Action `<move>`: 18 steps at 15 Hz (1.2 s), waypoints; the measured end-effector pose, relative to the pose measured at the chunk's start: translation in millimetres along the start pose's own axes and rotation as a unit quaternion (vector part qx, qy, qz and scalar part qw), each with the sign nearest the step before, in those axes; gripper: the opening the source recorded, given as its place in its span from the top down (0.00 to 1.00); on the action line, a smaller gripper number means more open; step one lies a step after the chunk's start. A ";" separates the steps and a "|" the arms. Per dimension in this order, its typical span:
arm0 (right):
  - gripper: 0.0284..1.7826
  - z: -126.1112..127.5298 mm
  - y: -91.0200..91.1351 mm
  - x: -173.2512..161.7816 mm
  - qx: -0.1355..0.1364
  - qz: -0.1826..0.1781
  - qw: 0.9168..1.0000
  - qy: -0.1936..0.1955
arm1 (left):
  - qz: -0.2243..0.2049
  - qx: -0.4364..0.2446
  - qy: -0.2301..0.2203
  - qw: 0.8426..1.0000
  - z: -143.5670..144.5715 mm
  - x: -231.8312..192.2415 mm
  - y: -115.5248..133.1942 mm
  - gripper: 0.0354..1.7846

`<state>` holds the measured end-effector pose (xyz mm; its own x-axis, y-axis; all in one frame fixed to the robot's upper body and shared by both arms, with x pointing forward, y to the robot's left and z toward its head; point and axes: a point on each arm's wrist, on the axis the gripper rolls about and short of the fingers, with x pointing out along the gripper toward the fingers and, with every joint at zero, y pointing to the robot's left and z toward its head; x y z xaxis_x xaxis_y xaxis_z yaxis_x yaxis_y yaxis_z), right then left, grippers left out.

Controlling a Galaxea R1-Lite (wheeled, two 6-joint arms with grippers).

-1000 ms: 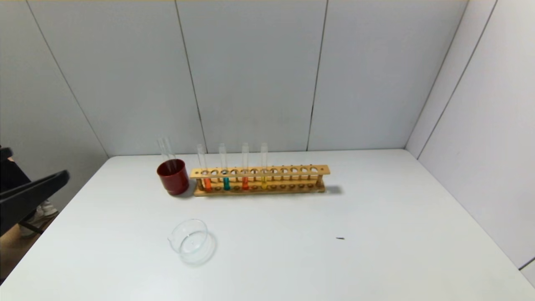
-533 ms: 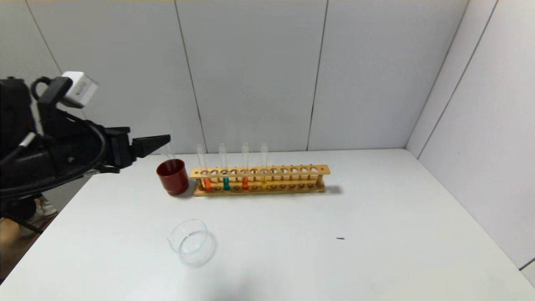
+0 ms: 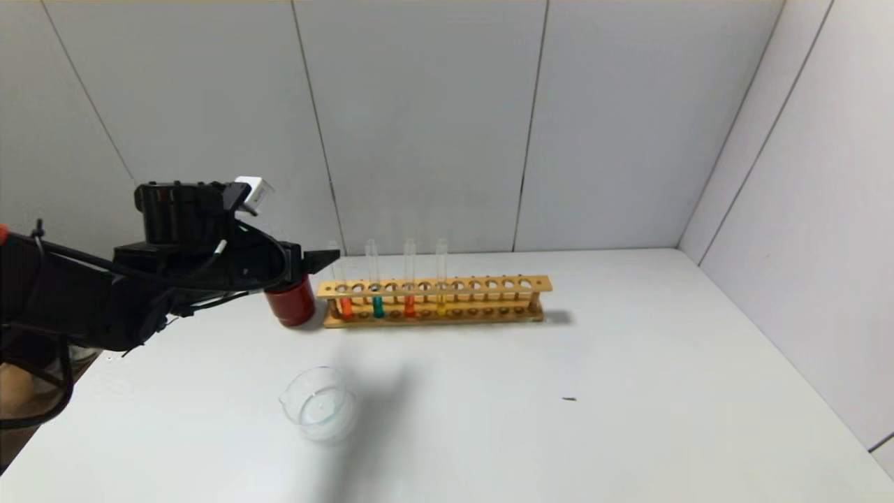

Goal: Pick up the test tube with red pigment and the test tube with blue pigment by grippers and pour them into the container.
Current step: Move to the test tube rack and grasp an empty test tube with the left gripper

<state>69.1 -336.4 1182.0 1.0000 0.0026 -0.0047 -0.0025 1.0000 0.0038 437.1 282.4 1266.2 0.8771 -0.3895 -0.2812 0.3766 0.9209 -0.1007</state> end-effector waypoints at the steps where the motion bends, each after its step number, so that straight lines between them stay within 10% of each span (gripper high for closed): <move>1: 0.02 0.0 0.0 0.0 0.000 0.000 1.000 0.000 | 0.000 -0.001 0.002 1.000 -3.0 7.6 1.7 0.02; 12: 0.02 0.0 0.0 0.0 0.000 0.000 1.000 0.000 | -0.009 -0.003 0.025 1.000 -23.3 57.0 8.4 0.07; 18: 0.02 0.0 0.0 0.0 0.000 0.000 1.000 0.000 | -0.014 -0.002 0.029 0.999 -28.9 69.1 6.9 0.57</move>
<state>69.1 -336.4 1182.1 1.0000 0.0026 -0.0043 -0.0025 1.0000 0.0038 491.7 262.4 1218.5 0.8474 -0.4129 -0.3338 0.3990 0.9100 -0.1126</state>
